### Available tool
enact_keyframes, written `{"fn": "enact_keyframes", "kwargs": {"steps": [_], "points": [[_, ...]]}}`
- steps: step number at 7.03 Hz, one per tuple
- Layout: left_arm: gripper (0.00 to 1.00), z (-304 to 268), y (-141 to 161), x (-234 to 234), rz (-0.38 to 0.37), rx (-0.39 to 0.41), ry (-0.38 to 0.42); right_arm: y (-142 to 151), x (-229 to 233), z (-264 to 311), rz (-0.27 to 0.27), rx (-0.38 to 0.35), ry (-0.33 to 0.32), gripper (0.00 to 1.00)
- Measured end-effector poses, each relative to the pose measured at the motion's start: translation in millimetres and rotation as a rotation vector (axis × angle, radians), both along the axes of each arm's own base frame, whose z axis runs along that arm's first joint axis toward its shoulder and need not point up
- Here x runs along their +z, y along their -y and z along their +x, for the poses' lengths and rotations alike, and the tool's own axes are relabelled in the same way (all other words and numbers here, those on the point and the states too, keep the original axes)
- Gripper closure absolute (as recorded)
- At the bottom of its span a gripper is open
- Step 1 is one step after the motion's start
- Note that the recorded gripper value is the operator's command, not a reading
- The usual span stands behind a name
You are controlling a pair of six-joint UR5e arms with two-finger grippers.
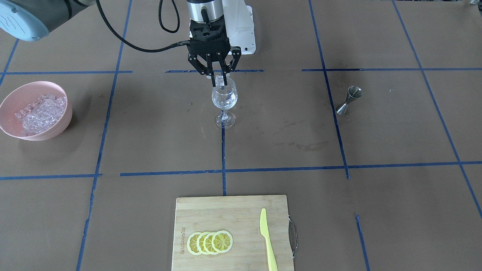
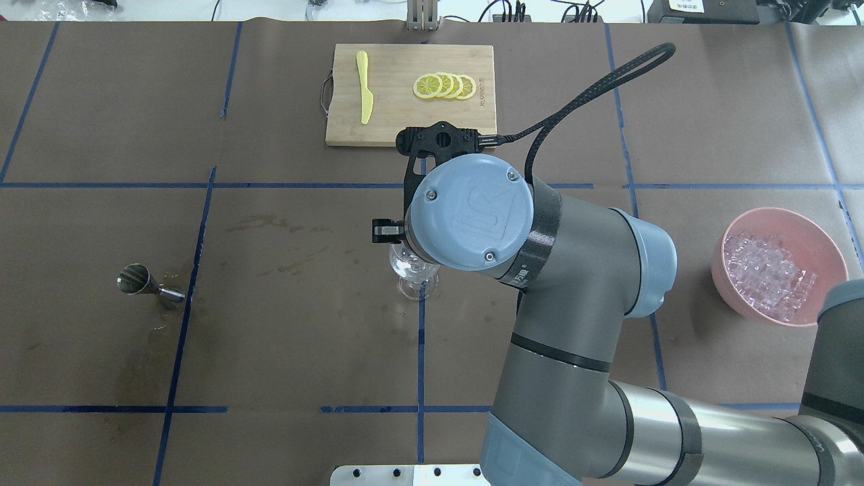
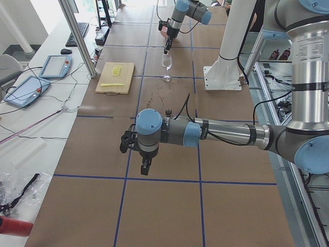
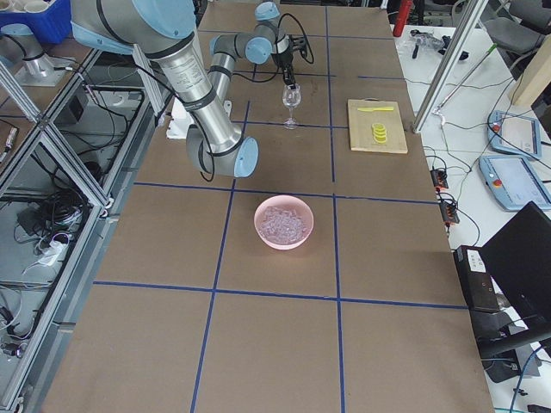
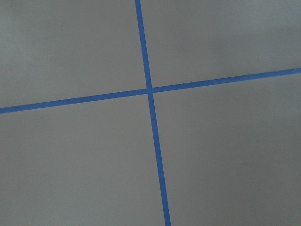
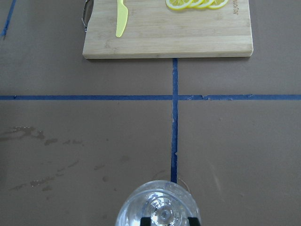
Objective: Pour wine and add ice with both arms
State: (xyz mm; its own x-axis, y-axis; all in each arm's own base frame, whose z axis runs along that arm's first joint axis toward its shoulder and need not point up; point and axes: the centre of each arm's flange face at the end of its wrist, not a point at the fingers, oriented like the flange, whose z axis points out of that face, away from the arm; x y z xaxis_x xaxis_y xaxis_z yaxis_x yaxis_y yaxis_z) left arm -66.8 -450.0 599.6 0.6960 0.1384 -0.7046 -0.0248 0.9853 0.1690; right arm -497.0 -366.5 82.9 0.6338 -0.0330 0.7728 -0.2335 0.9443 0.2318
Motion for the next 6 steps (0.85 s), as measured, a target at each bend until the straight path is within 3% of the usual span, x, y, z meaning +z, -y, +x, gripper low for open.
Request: {"fn": "enact_keyframes", "kwargs": {"steps": [4,6], "points": [[0.0,0,0,0,0.0,0.0,0.0,0,-1,-2,-0.003,-0.004,-0.002,0.0],[0.0,0,0,-1,0.001,0.0,0.002,18,16,14,-0.011,-0.001,-0.031,0.0]]}}
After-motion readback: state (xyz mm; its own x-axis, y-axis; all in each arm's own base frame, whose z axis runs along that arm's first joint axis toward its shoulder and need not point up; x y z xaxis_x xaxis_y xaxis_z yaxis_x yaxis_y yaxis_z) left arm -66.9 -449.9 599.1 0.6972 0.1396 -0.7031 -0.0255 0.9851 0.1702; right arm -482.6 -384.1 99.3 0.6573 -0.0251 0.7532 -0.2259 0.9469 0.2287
